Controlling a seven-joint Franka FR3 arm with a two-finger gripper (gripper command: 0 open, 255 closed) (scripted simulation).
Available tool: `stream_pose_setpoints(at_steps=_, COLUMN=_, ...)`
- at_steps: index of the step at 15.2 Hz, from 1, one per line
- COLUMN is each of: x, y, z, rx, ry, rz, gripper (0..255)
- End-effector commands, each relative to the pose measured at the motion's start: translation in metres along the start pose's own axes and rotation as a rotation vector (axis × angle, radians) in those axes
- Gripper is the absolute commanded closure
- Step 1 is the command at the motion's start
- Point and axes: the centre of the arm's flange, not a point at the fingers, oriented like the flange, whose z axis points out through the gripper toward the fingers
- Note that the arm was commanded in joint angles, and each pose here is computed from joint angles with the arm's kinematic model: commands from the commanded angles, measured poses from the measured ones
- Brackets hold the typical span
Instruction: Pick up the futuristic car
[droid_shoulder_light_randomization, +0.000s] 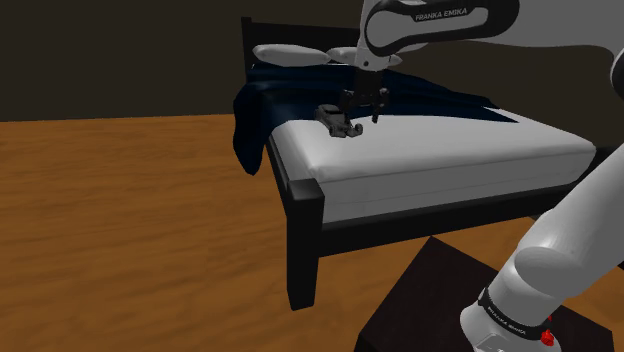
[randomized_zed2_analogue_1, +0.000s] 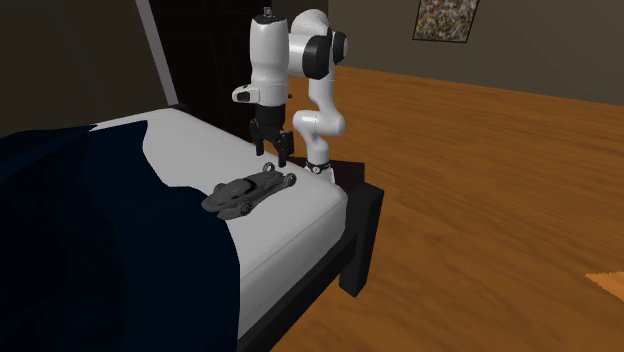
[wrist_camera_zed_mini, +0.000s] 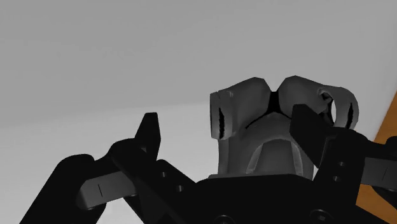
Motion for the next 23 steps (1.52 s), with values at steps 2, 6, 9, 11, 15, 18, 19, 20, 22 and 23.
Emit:
stream_pose_setpoints(at_steps=2, x=0.000, y=0.000, z=0.001, rx=0.000, ry=0.001, rz=0.000, gripper=255)
stream_pose_setpoints(at_steps=6, x=0.000, y=0.000, z=0.001, rx=0.000, ry=0.001, rz=0.000, gripper=255)
stream_pose_setpoints(at_steps=9, x=0.000, y=0.000, z=0.001, rx=0.000, ry=0.001, rz=0.000, gripper=255)
stream_pose_setpoints(at_steps=11, x=0.001, y=0.000, z=-0.004, rx=0.000, ry=0.000, rz=0.000, gripper=255)
stream_pose_setpoints(at_steps=15, x=0.002, y=0.001, z=-0.025, rx=0.000, ry=0.000, rz=0.000, gripper=255)
stream_pose_setpoints(at_steps=18, x=0.004, y=0.001, z=-0.041, rx=0.000, ry=0.000, rz=0.000, gripper=255)
stream_pose_setpoints(at_steps=19, x=0.004, y=0.002, z=-0.046, rx=0.000, ry=0.000, rz=0.000, gripper=255)
stream_pose_setpoints(at_steps=20, x=0.004, y=0.002, z=-0.051, rx=0.000, ry=0.000, rz=0.000, gripper=255)
stream_pose_setpoints(at_steps=22, x=0.005, y=0.002, z=-0.062, rx=0.000, ry=0.000, rz=0.000, gripper=255)
stream_pose_setpoints(at_steps=23, x=0.006, y=0.002, z=-0.067, rx=0.000, ry=0.000, rz=0.000, gripper=255)
